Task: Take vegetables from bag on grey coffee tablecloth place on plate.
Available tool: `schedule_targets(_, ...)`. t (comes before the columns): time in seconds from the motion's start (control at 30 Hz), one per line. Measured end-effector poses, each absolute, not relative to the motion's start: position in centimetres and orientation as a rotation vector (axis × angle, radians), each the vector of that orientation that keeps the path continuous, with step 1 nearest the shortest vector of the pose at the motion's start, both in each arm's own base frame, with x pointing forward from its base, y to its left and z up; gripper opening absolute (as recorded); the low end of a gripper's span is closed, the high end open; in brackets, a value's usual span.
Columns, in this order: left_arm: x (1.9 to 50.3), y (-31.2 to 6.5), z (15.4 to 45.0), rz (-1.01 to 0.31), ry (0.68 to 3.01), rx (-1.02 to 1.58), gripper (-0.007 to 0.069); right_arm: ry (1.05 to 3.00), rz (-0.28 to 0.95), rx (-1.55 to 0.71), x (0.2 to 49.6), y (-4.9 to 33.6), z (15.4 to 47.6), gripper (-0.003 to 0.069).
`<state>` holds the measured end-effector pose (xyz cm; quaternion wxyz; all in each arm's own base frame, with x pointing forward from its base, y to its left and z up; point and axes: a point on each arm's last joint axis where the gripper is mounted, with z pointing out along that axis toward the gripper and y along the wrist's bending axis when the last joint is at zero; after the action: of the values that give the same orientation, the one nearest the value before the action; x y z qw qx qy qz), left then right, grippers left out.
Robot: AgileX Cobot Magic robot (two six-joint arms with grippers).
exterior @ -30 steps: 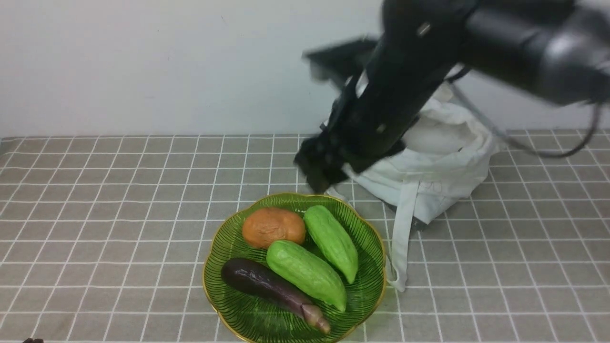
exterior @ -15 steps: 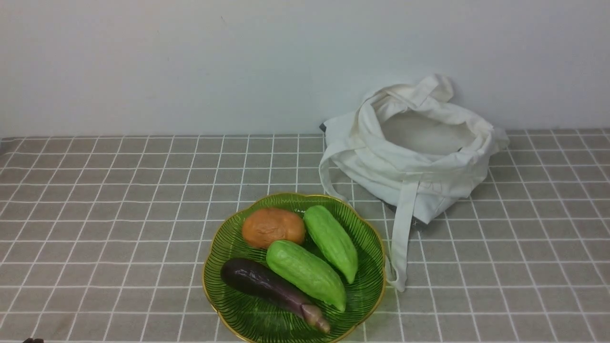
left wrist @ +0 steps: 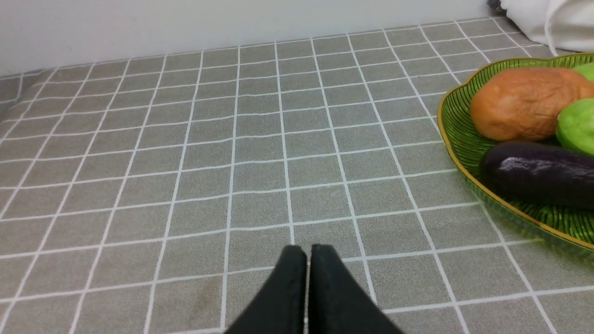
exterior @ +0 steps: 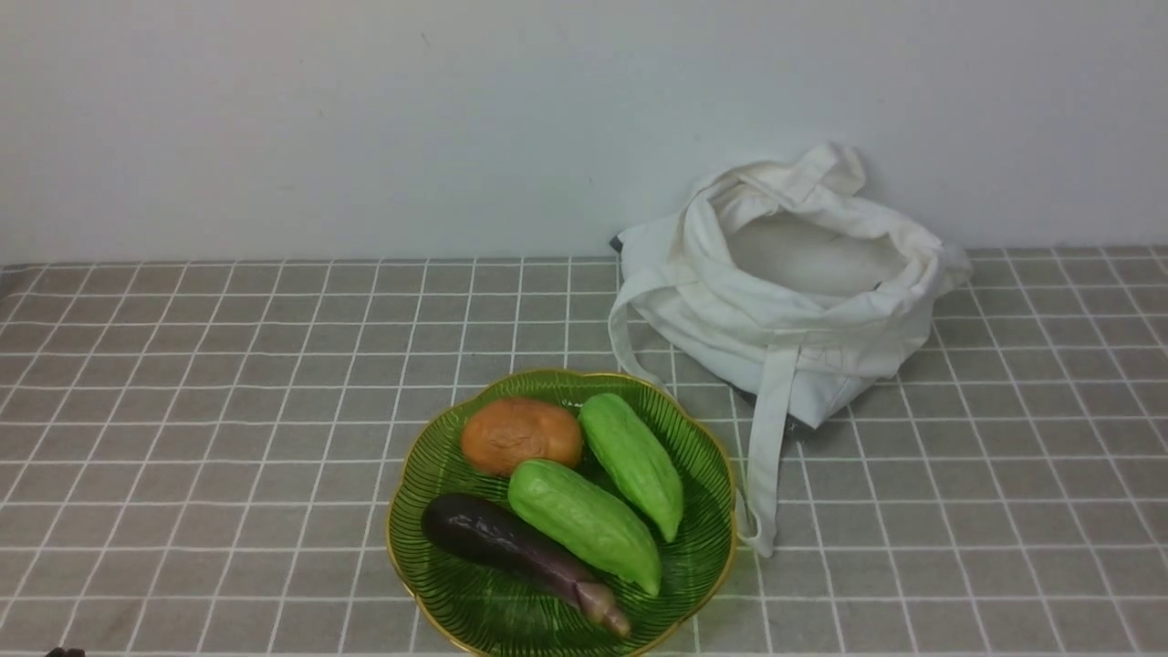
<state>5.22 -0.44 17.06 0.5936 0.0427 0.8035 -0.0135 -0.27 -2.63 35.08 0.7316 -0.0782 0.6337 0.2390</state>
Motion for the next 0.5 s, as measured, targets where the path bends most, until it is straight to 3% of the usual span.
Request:
schedule_targets(0.1, 5.22, -0.44, 17.06, -0.031, 1.868, 0.099, -0.0005, 1.415, 0.514, -0.181, 0.04, -2.40, 34.52, -0.0014)
schedule_targets(0.3, 5.22, -0.44, 17.06, -0.031, 1.868, 0.099, -0.0005, 1.386, 0.357, -0.249, 0.23, -2.75, 34.55, -0.0014)
schedule_targets(0.5, 5.22, -0.44, 17.06, -0.031, 1.868, 0.099, -0.0005, 1.379, 0.328, -0.260, 0.26, -2.83, 34.58, -0.0014)
